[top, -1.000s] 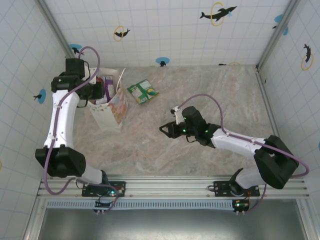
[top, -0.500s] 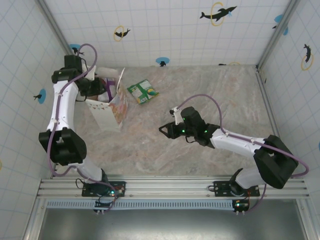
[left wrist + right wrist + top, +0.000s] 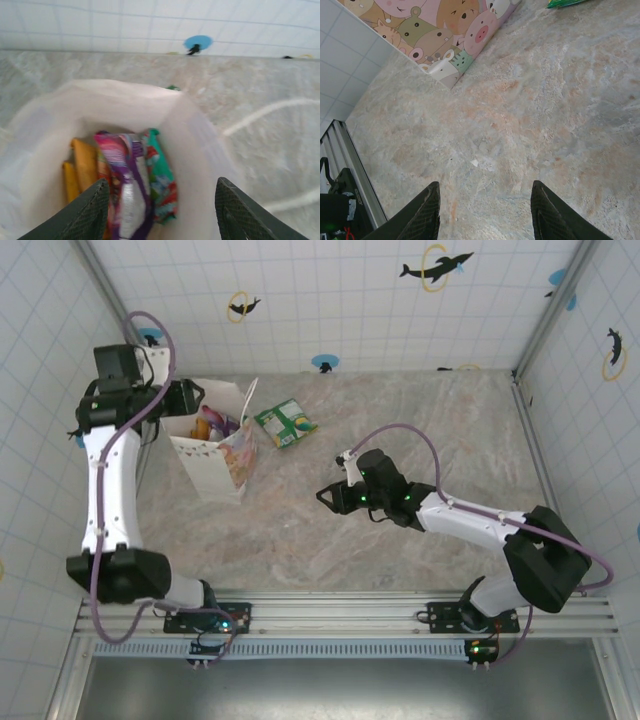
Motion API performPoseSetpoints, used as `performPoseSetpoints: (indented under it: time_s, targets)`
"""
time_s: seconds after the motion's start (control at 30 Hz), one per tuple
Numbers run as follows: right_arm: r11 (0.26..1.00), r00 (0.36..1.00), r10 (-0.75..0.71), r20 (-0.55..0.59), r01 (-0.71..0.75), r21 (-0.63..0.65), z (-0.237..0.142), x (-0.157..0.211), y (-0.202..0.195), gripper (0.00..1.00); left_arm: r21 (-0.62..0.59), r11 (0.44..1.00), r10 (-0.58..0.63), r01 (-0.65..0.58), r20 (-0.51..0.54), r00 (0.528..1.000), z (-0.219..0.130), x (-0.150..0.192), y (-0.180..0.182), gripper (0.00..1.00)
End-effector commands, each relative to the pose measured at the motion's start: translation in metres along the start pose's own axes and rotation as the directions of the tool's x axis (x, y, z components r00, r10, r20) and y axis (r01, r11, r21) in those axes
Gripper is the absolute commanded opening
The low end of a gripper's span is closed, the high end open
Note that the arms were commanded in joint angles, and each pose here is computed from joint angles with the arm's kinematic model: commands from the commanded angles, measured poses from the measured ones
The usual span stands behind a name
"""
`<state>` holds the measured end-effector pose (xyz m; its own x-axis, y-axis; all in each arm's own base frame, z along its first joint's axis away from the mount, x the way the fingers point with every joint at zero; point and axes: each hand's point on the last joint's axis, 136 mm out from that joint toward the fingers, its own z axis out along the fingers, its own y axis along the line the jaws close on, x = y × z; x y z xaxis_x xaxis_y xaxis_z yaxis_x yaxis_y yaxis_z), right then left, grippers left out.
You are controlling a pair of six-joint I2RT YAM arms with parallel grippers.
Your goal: Place the snacks into the paper bag
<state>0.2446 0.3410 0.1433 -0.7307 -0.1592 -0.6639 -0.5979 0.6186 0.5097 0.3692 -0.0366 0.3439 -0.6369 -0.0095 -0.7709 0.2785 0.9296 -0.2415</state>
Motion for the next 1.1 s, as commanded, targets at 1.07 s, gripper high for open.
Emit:
performPoseSetpoints:
  time_s: [1.07]
  targets:
    - [0.812,0.743,0.559,0.368,-0.581,-0.058,0.1,-0.103,-0.066,0.55,0.085,0.976,0.201,-0.201,0.008,0.98,0.04,0.041,-0.06,0.64]
